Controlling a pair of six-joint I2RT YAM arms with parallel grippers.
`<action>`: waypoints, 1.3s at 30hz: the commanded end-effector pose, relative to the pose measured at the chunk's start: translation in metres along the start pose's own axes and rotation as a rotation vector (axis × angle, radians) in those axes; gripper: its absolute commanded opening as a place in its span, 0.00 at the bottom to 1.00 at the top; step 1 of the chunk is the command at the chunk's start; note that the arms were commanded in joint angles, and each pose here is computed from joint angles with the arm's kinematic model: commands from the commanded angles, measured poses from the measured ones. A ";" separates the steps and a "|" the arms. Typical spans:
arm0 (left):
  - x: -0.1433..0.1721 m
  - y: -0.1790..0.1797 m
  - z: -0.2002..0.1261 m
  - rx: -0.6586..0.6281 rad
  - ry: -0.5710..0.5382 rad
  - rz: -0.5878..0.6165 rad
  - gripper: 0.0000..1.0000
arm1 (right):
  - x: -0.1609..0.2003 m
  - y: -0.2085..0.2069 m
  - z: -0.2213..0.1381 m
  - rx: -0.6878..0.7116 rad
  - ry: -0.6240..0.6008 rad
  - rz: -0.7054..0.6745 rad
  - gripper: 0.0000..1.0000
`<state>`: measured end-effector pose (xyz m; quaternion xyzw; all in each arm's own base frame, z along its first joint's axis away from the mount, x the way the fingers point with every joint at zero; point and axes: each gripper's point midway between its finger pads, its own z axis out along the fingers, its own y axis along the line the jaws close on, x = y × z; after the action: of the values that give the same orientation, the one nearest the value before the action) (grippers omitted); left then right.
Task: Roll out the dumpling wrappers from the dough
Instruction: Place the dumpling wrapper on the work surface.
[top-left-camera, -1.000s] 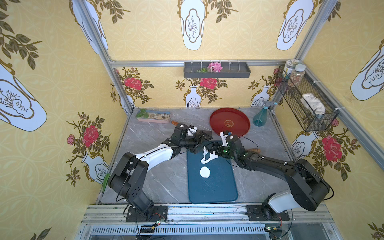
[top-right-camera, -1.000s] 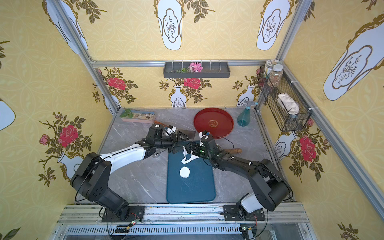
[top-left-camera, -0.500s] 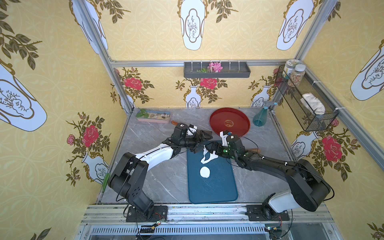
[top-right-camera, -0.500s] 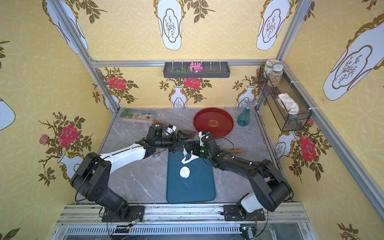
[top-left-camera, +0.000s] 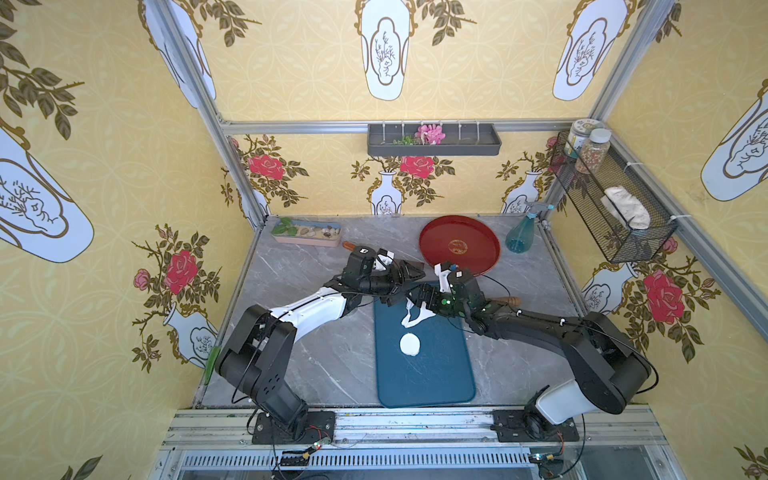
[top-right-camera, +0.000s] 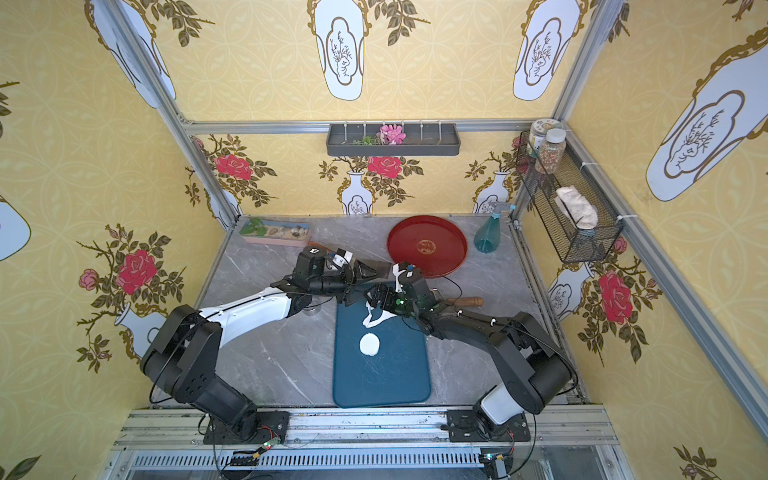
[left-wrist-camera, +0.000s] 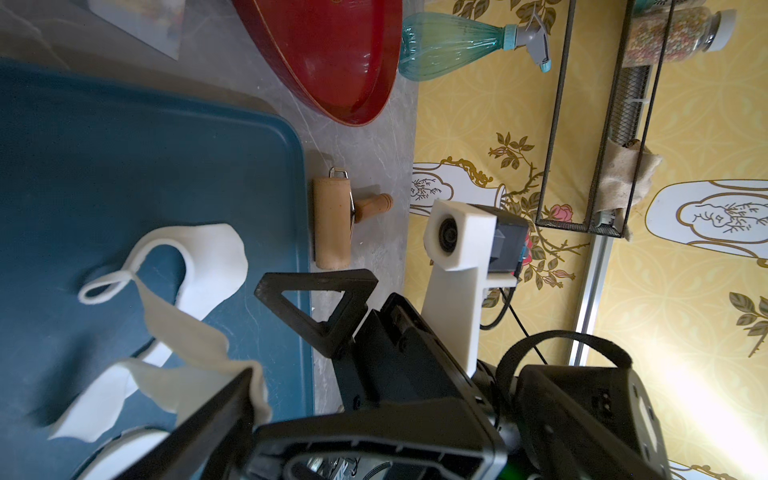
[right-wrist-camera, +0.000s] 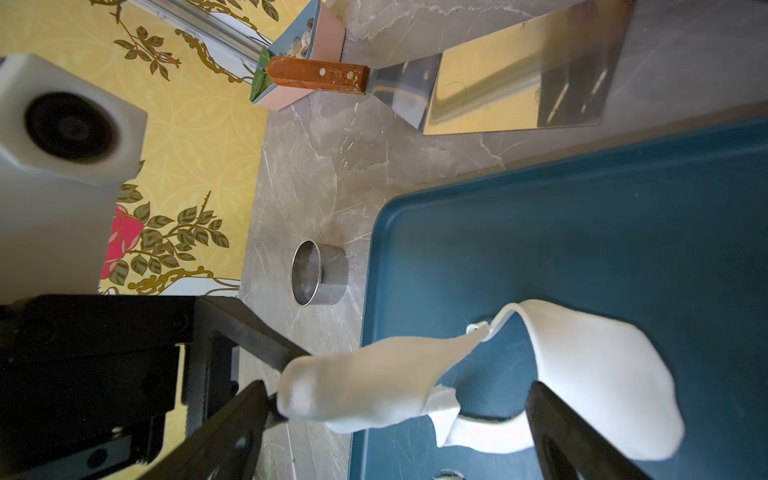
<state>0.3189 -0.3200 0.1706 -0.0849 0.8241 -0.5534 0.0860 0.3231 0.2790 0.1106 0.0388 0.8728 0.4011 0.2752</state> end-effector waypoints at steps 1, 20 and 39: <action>0.001 -0.002 -0.001 0.008 0.005 0.011 1.00 | -0.008 0.000 0.001 0.002 -0.030 0.007 0.97; -0.001 0.000 0.000 0.004 0.000 0.010 1.00 | -0.011 -0.016 -0.010 0.042 -0.042 0.032 0.97; -0.002 0.000 0.003 0.004 0.010 0.009 1.00 | -0.021 -0.004 -0.020 -0.007 -0.051 0.018 0.97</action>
<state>0.3219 -0.3211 0.1703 -0.0857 0.8242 -0.5529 0.0869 0.3286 0.2500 0.1146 0.0697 0.8748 0.3864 0.2837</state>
